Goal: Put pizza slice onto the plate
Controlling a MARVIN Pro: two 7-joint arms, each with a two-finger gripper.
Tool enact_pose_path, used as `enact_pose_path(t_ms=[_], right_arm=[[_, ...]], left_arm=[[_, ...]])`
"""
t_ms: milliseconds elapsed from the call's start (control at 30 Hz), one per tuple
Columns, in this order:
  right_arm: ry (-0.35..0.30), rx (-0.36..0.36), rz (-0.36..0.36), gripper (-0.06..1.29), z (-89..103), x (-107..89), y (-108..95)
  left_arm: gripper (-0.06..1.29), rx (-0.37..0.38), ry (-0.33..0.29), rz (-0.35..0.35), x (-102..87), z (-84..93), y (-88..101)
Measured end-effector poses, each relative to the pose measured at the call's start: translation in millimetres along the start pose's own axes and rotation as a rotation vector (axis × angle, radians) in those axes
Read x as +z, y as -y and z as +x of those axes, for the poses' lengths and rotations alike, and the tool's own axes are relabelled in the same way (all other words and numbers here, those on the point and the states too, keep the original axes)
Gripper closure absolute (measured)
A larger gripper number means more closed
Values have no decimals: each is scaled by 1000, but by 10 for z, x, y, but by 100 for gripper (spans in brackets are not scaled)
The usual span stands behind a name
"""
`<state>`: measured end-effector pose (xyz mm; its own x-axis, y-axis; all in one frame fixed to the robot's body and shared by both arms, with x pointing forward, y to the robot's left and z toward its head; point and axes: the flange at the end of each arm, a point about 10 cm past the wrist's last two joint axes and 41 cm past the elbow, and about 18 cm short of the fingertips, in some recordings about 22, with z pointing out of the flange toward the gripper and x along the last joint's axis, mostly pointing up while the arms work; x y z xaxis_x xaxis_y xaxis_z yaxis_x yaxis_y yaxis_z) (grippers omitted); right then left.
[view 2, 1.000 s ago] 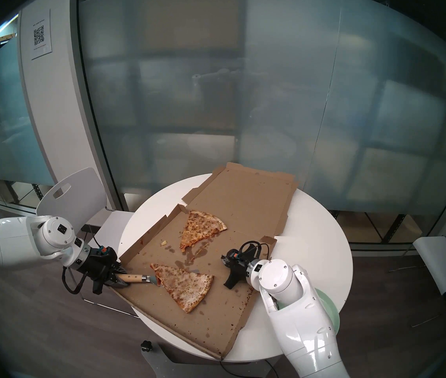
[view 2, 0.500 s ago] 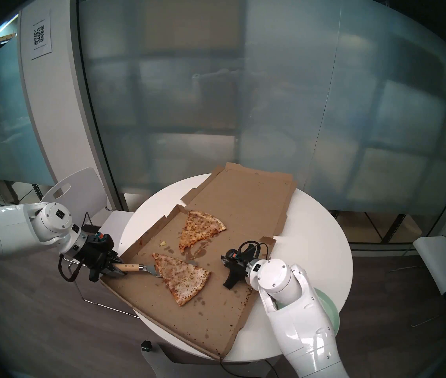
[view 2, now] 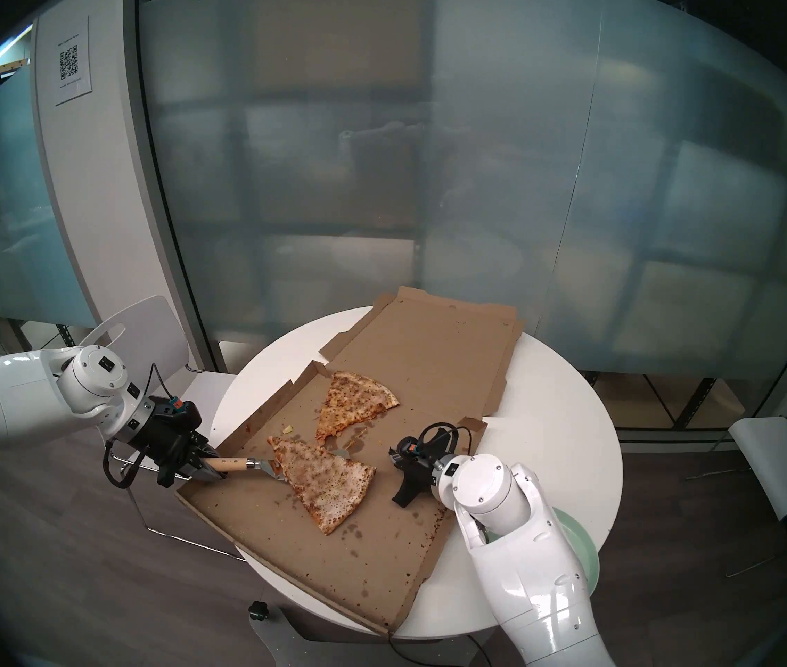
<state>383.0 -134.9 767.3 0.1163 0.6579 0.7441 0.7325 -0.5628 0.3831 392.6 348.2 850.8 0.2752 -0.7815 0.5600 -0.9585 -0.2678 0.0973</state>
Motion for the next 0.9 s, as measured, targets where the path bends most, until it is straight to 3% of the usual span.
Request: enact_pose_path(t_ms=[333, 900], right_arm=[[0, 1, -2, 125, 17, -5, -8], [-15, 13, -39, 125, 44, -93, -137]], left_arm=[[100, 8, 8, -19, 17, -42, -52], [100, 61, 136, -27, -46, -136, 89]])
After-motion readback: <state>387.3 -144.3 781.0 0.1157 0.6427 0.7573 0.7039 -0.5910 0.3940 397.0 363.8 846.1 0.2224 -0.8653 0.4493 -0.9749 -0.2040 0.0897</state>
